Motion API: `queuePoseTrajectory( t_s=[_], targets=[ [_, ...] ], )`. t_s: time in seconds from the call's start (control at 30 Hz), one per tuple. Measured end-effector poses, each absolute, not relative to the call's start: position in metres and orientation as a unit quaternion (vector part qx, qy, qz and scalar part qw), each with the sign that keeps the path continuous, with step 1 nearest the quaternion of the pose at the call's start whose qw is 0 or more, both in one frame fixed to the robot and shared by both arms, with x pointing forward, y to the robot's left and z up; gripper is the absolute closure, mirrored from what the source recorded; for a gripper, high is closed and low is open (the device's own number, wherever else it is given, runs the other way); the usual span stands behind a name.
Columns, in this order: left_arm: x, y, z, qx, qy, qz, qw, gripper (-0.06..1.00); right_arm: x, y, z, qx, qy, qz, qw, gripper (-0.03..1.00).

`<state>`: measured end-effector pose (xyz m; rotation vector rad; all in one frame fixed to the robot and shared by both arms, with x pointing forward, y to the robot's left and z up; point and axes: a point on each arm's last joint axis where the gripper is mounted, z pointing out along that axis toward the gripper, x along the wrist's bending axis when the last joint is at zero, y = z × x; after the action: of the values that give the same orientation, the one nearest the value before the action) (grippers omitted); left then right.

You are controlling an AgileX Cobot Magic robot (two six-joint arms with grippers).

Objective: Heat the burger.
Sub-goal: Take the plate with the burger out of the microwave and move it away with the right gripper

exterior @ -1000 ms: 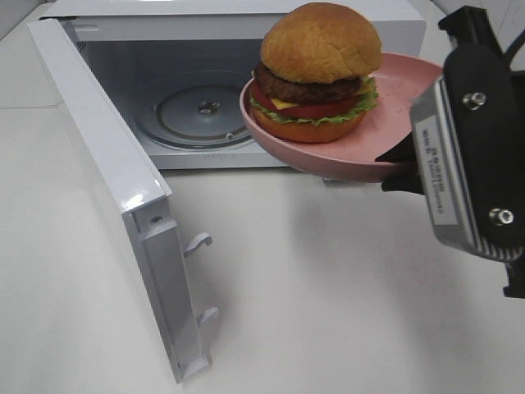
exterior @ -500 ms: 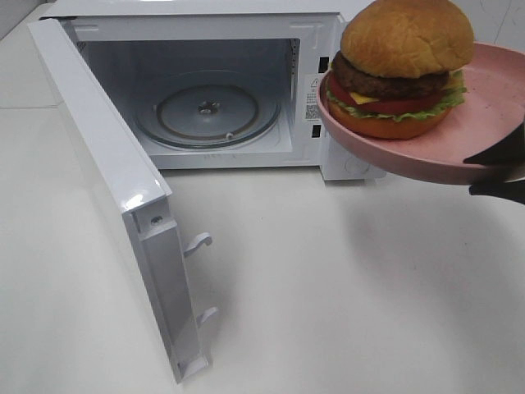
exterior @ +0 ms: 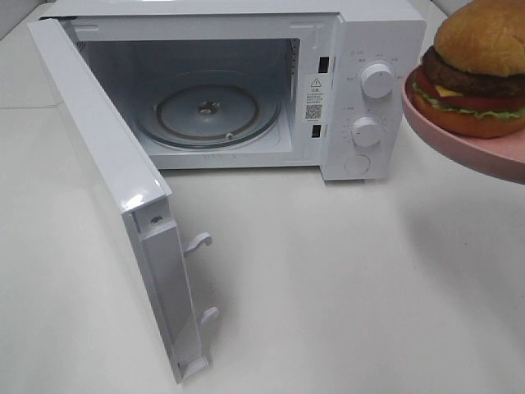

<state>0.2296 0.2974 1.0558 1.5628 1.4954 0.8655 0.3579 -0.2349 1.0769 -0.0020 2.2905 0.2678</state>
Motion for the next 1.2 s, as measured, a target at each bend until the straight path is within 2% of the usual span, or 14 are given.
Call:
queuePoseTrajectory(
  t_s=[0.73, 0.97, 1.2],
  targets=[
    [0.23, 0.297, 1.056, 0.616, 0.59, 0.341, 0.395, -0.04, 0.36, -0.252, 1.046, 0.195, 0.895, 0.079, 0.393, 0.82],
    [0.23, 0.297, 1.056, 0.616, 0.59, 0.341, 0.395, -0.04, 0.37, -0.249, 1.038, 0.245, 0.888, 0.071, 0.382, 0.82],
    [0.23, 0.297, 1.056, 0.616, 0.59, 0.341, 0.395, -0.04, 0.398, -0.264, 1.023, 0.358, 0.85, 0.011, 0.386, 0.82]
  ],
)
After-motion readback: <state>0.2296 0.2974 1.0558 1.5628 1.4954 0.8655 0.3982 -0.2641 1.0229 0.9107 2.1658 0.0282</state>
